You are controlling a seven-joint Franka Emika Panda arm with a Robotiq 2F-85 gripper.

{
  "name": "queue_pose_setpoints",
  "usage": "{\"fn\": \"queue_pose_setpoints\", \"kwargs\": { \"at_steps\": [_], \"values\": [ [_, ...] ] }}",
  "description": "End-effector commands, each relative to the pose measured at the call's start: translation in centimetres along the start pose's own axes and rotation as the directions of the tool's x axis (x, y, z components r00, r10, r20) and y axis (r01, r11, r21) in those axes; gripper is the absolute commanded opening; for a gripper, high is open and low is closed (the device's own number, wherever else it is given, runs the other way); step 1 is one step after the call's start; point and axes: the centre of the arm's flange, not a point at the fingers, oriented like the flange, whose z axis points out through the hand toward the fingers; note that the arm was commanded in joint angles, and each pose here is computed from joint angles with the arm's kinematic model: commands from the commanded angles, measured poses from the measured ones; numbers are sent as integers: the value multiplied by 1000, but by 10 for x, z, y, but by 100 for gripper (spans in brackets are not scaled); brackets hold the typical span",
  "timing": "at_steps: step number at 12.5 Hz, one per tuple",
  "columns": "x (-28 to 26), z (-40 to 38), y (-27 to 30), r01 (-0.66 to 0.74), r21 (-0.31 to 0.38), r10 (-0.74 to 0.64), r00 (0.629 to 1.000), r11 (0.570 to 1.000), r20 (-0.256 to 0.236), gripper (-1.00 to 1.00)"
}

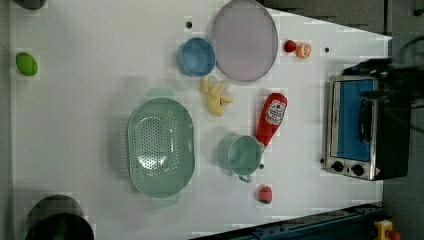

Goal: Pick ketchup from strainer and place it on the table

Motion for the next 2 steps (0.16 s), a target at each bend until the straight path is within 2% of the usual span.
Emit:
{"fn": "queue_pose_setpoints", "kwargs": {
  "at_steps": [1, 2],
  "values": [
    [-5, -63, -12, -122, 11, 121, 992, 993, 14, 100],
    [-3, -79, -12, -125, 16, 125, 992, 992, 5, 100]
  ]
}}
